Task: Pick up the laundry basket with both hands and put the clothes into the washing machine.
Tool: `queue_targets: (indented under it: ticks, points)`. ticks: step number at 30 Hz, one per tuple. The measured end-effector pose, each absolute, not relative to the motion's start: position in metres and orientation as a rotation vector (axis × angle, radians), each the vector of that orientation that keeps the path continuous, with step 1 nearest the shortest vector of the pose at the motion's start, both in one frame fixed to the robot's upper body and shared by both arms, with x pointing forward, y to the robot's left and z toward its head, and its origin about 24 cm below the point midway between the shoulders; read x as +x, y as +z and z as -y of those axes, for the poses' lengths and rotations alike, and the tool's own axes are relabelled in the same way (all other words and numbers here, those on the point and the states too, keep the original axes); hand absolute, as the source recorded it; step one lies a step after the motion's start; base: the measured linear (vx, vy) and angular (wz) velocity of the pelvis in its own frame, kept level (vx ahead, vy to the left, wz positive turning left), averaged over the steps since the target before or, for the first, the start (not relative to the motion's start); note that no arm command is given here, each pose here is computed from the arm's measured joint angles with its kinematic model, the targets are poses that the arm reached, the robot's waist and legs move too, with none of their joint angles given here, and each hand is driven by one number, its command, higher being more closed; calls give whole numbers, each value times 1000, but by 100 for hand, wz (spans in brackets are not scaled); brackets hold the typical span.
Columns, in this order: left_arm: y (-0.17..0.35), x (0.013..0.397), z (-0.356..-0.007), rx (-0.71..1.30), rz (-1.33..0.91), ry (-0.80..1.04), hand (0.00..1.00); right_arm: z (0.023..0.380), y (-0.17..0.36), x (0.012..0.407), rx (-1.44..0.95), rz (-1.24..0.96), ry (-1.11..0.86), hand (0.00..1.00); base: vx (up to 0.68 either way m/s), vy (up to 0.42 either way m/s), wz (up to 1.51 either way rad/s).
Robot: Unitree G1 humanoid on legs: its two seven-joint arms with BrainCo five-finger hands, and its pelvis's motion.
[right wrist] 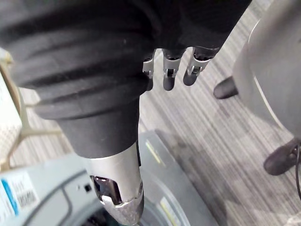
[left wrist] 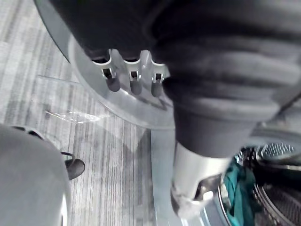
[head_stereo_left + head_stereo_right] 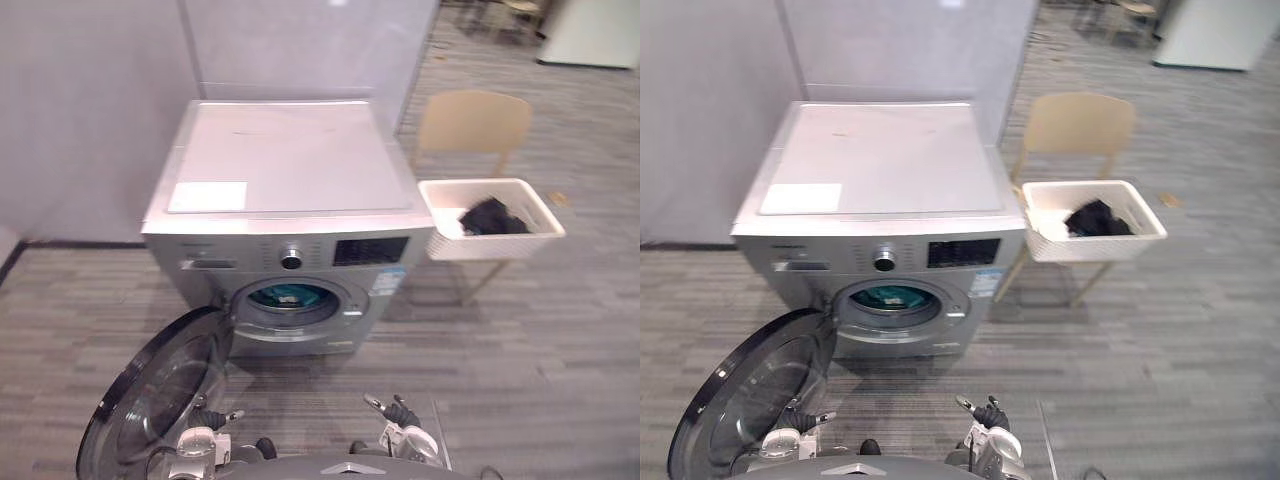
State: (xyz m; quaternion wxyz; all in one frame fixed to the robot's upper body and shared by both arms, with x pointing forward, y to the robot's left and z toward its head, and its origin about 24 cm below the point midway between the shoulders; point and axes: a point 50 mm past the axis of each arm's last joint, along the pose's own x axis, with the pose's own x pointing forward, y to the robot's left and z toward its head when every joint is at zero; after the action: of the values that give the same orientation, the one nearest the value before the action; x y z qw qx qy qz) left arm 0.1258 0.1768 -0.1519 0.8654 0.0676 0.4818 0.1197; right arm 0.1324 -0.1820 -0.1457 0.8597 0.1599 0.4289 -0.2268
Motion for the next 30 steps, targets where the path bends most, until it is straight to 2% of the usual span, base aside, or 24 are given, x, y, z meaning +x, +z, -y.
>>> queue_targets:
  ticks: [2,8,11,18,22,26,30]
  points:
    - [-153,126,-177,143,-1015,247,0,188,-145,134,295,-899,-468,0,-23,-63,-113]
    - [-155,117,-192,153,-1050,280,0,213,-161,85,314,-1048,-632,0,65,-161,-34]
    - [-160,110,-184,122,-1083,254,0,228,-162,73,300,-1080,-678,0,101,-195,-35]
    - [-158,110,-197,100,-1080,306,0,224,-167,51,319,-1150,-687,0,147,-214,-25]
    - [-154,112,-209,5,-1037,427,0,224,-166,58,277,-1137,-635,0,303,-321,-41]
    - [-152,116,-198,-66,-1000,450,0,242,-154,93,216,-1032,-598,0,315,-134,-79]
    - [-158,93,-206,-83,-1056,507,0,236,-151,112,232,-995,-568,0,309,-42,-31]
